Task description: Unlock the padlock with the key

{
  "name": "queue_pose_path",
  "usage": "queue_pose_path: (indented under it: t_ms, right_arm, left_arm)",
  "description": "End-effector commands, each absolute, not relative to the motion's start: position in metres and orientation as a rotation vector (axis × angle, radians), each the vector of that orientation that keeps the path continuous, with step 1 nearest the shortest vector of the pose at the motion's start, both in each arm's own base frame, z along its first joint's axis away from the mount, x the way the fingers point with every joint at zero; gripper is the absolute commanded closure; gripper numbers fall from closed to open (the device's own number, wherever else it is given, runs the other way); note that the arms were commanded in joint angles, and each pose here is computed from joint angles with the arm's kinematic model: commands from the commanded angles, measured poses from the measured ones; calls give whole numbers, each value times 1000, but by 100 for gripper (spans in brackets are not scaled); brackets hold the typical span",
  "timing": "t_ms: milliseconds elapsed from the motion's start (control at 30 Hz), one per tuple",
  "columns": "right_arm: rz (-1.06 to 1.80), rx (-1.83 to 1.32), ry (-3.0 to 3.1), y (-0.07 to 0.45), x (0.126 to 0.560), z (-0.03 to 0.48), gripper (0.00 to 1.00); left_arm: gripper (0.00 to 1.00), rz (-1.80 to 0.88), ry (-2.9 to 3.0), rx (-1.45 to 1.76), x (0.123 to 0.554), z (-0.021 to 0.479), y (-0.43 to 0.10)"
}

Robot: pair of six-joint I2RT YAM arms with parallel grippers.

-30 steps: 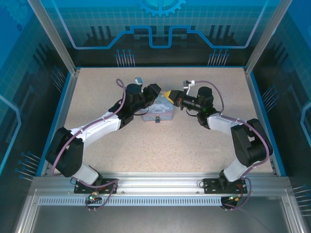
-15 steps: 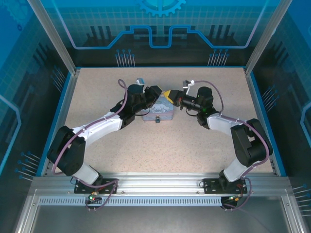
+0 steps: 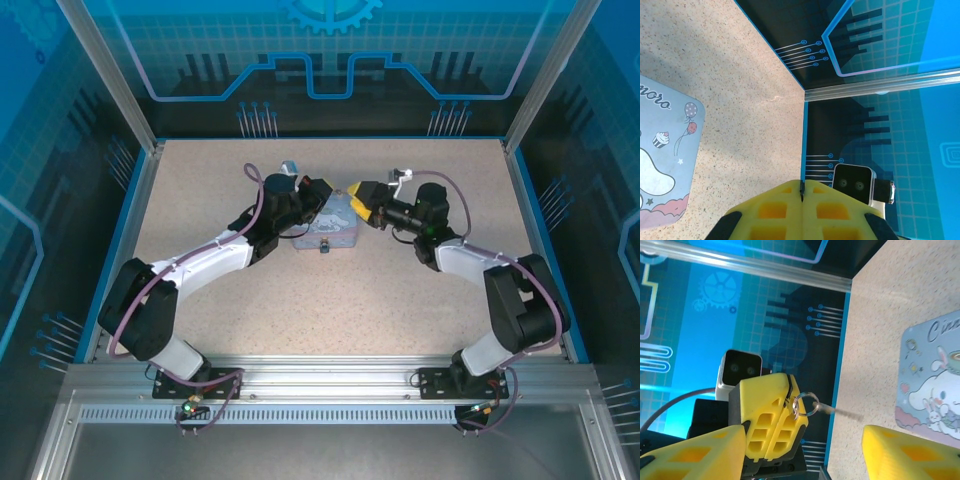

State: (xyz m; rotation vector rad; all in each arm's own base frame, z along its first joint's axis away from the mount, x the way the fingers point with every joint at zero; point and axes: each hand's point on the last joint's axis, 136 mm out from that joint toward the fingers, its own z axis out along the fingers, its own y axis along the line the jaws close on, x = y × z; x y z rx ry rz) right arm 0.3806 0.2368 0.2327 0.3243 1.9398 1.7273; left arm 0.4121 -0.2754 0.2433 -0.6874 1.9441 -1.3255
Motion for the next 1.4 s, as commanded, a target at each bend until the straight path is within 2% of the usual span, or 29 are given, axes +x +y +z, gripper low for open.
queue_pose_path:
  t_ms: [0, 100, 300, 367, 700, 1000, 1367]
  right_arm:
    - [1672, 297, 1921, 229, 383, 243, 38]
    - [1641, 259, 1921, 230, 387, 252, 42]
    - [1620, 198, 1903, 236, 397, 273, 58]
    - [1632, 185, 1904, 241, 399, 275, 60]
    - [1678, 143, 1929, 267, 401, 267, 63]
    - [1705, 147, 1946, 274, 396, 256, 64]
    - [1730, 159, 1950, 274, 385, 247, 70]
  left_arm:
    - [100, -1351, 1919, -646, 412, 258, -281]
    - [100, -1354, 1922, -645, 411, 257, -281]
    - [100, -1362, 1917, -640, 410, 259, -281]
    - [100, -1366, 1919, -641, 410, 259, -282]
    - [100, -1368, 1911, -634, 410, 264, -283]
    - [100, -1364, 1907, -634, 411, 265, -285]
    - [100, -1359, 1899, -631, 414, 268, -285]
